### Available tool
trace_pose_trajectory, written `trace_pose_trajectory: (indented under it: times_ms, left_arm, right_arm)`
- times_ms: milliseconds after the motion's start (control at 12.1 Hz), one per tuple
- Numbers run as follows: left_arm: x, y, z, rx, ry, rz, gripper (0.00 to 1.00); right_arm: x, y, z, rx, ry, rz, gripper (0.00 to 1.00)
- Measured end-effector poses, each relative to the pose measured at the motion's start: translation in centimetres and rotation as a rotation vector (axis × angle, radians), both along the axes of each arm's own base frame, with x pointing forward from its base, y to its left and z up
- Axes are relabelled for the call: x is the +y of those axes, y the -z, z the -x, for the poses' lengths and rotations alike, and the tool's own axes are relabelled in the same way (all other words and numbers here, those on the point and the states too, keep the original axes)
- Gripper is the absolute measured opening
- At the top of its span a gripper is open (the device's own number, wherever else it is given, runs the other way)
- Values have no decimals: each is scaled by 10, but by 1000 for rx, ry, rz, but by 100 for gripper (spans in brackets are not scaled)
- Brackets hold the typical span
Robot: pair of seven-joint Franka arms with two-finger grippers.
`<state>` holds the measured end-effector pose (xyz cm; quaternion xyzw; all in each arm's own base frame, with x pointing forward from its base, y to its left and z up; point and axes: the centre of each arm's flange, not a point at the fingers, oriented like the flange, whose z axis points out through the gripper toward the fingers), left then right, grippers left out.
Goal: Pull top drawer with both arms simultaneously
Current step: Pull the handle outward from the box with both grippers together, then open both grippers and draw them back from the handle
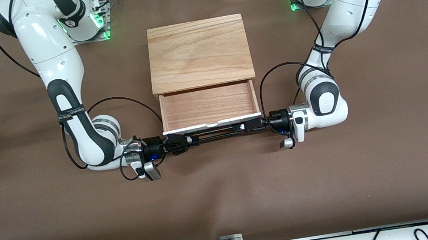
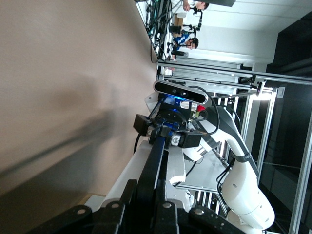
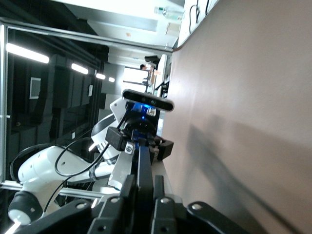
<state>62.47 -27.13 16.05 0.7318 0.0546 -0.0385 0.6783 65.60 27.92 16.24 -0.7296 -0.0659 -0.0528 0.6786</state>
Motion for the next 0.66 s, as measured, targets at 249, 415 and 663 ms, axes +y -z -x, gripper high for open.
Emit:
trace_pose_trajectory:
  times_ms: [249,415,663]
  left_arm:
    - [1,1,0,10,-1,0,20]
    - [23,11,1,41,-15,-25,40]
    - [40,17,2,55,-27,-35,78]
  right_arm:
    - [-47,-5,-20,-11,57,-11,60]
    - [-46,-5,-20,-11,56,-13,86]
    - [-52,-6,-22,-22,50,14,100]
